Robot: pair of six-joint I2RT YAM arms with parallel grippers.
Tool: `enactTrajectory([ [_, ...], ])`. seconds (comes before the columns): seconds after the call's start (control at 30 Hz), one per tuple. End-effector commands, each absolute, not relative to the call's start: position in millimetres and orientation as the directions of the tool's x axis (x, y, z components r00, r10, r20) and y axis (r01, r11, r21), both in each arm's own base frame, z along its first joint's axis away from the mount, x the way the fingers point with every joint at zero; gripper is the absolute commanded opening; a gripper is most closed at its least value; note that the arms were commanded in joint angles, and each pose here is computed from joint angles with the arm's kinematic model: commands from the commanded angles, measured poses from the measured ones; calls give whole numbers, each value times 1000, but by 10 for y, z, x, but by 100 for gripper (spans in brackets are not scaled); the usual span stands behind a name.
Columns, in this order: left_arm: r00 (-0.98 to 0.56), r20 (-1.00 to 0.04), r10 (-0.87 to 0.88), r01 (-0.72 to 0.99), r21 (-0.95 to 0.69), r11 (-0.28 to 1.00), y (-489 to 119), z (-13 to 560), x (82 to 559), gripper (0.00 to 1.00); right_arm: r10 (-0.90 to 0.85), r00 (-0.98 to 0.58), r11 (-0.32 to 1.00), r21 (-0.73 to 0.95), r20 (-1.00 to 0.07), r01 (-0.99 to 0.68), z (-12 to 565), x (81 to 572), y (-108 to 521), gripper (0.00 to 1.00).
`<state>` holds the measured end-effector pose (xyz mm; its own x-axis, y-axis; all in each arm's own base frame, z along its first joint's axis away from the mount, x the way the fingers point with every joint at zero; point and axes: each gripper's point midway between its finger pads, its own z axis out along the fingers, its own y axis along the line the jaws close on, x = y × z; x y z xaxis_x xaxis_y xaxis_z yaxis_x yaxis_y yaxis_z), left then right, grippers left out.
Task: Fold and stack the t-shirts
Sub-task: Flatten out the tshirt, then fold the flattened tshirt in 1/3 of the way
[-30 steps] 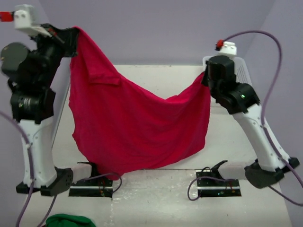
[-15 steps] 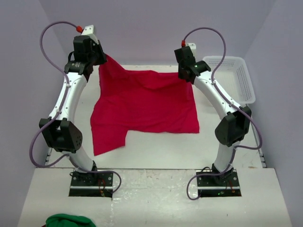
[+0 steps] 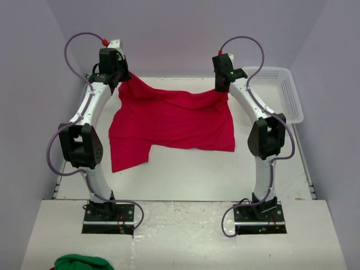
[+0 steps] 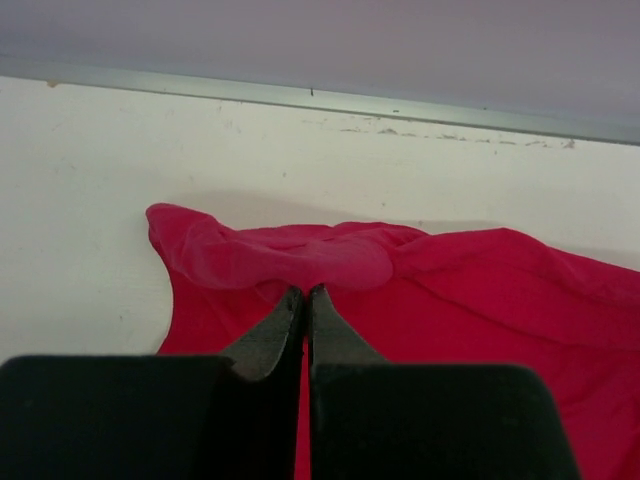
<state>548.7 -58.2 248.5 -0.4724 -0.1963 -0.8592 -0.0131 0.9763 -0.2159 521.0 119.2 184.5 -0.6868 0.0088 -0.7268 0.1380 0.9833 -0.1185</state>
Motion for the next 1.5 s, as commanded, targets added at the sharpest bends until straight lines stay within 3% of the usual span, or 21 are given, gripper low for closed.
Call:
enactTrajectory([
  [0.0,-365,-913,-182,-29,-184,982,-379,2807,5658,0,8,-652,987,-98,-758,125,2014,5383,1130,0],
  [0.63,-440,-875,-200,-163,-141,977,187,2354,5746,0,32,-671,982,-101,-741,158,1773,5785,513,0],
  [1.47,-522,-817,-243,-192,-165,967,68,2042,5550,0,56,-752,992,-51,-657,118,1430,5539,653,0],
])
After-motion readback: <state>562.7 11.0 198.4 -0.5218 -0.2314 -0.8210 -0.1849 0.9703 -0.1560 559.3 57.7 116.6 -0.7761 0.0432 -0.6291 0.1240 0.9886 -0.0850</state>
